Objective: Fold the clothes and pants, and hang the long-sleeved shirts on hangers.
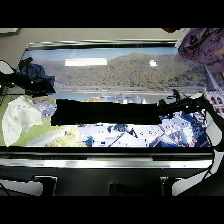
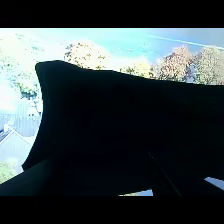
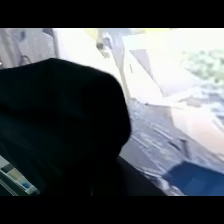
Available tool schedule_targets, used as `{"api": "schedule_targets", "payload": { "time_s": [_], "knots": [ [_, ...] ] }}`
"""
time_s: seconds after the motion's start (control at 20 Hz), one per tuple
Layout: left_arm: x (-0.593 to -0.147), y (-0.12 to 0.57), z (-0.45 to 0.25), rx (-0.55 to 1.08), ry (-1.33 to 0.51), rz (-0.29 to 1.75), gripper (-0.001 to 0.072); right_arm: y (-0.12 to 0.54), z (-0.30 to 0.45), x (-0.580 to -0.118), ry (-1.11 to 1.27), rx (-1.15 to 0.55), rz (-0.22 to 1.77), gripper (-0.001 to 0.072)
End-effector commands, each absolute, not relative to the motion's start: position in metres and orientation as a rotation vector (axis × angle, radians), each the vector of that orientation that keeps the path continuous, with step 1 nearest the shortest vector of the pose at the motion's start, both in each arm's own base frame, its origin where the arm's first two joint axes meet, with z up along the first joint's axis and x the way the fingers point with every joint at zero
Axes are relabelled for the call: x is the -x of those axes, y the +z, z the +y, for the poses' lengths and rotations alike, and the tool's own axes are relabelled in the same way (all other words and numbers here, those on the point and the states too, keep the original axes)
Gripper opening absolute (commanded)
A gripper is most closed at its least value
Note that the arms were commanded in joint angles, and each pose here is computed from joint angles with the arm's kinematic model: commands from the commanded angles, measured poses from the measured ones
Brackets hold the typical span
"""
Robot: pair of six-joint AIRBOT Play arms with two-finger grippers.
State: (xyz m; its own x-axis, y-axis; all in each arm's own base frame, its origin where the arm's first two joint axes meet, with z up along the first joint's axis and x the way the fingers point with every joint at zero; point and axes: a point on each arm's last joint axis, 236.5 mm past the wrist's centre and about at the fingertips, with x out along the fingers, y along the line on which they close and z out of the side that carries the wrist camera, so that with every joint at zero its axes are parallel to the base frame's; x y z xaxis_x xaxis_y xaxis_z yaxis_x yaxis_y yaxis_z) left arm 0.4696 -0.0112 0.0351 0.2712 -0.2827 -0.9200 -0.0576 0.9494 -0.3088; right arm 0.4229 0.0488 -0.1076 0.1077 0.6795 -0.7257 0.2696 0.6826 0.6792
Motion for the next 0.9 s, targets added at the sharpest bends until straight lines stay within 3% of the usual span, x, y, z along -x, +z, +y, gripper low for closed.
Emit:
{"api": "schedule_targets", "payload": {
  "time_s": [0.0, 0.05, 0.1, 0.15, 0.2, 0.35, 0.6, 0.85],
  "knots": [
    [-0.47, 0.036, -0.013, 0.312, -0.157, 1.293, 0.0548, -0.104, 0.066, -0.425, 0.397, -0.795, 1.473, 0.0031],
    [-0.47, 0.037, -0.016, 0.325, -0.168, 1.29, 0.0518, -0.096, 0.064, -0.428, 0.387, -0.795, 1.462, 0.0031],
    [-0.471, 0.04, -0.024, 0.353, -0.192, 1.283, 0.0339, -0.085, 0.059, -0.433, 0.365, -0.771, 1.445, 0.003],
    [-0.473, 0.042, -0.034, 0.378, -0.222, 1.275, 0.0076, -0.071, 0.053, -0.439, 0.333, -0.753, 1.423, 0.003],
    [-0.477, 0.043, -0.045, 0.386, -0.243, 1.263, 0.0018, -0.051, 0.046, -0.446, 0.298, -0.746, 1.394, 0.003],
    [-0.482, 0.031, -0.092, 0.364, -0.307, 1.275, 0.0017, 0.015, 0.032, -0.456, 0.223, -0.71, 1.332, 0.003],
    [-0.479, 0.0, -0.246, 0.394, -0.545, 1.261, 0.0017, 0.083, 0.011, -0.445, 0.09, -0.672, 1.296, 0.0031],
    [-0.437, -0.033, -0.395, 0.49, -0.725, 1.268, 0.0017, 0.109, 0.0, -0.426, 0.003, -0.66, 1.294, 0.0031]
  ]
}}
